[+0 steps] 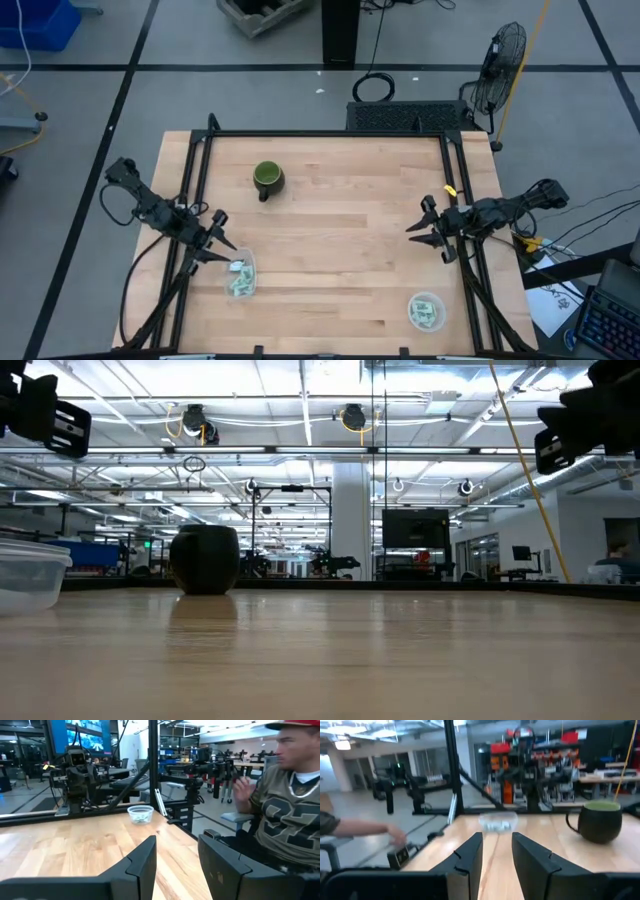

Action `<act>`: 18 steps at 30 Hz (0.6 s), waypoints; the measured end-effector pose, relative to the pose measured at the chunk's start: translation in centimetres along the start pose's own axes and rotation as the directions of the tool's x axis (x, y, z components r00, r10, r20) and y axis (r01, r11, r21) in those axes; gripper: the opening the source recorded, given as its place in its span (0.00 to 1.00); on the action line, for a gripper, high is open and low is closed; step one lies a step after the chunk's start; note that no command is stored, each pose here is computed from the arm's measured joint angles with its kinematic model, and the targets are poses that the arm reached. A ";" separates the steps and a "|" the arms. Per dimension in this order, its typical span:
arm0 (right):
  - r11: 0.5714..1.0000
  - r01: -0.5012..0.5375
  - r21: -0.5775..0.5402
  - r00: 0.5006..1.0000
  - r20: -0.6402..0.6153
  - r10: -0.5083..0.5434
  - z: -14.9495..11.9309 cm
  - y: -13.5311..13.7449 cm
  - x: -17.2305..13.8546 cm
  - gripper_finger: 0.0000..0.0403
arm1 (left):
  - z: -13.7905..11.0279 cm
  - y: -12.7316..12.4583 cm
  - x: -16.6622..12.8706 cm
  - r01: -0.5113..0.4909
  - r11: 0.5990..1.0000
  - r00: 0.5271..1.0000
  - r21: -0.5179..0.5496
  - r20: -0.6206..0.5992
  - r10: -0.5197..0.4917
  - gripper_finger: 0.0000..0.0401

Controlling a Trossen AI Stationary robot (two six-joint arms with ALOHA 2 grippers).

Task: Pick and place Stevia / Truvia into bins
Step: Return to Home Position

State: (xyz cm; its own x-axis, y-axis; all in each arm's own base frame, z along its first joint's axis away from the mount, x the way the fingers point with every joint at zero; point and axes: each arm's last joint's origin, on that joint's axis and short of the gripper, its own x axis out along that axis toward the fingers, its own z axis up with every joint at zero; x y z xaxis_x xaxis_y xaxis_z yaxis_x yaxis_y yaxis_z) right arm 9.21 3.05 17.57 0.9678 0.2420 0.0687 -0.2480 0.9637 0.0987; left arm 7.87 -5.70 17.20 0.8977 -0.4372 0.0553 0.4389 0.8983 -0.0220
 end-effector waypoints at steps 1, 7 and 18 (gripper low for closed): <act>1.000 -0.002 0.002 1.000 0.017 0.002 0.2 0.0 0.0 0.25 | 0.0 0.0 0.0 0.000 1.000 1.000 0.000 0.000 0.000 0.37; 1.000 -0.004 0.003 1.000 0.026 0.004 0.2 0.0 0.0 0.25 | 0.0 0.0 0.0 0.000 1.000 1.000 0.000 0.001 0.000 0.37; 1.000 -0.006 0.003 1.000 0.030 0.006 0.3 0.0 0.0 0.25 | 0.0 0.0 0.0 0.000 1.000 1.000 0.000 0.001 0.000 0.37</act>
State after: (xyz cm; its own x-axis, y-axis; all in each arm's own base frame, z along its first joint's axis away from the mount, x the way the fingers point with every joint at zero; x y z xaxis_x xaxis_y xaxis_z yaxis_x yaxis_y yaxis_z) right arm 9.18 3.06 17.86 0.9646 0.2445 0.0993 -0.2542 0.9618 0.1018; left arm 7.87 -5.70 17.20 0.8975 -0.4375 0.0564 0.4392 0.8981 -0.0223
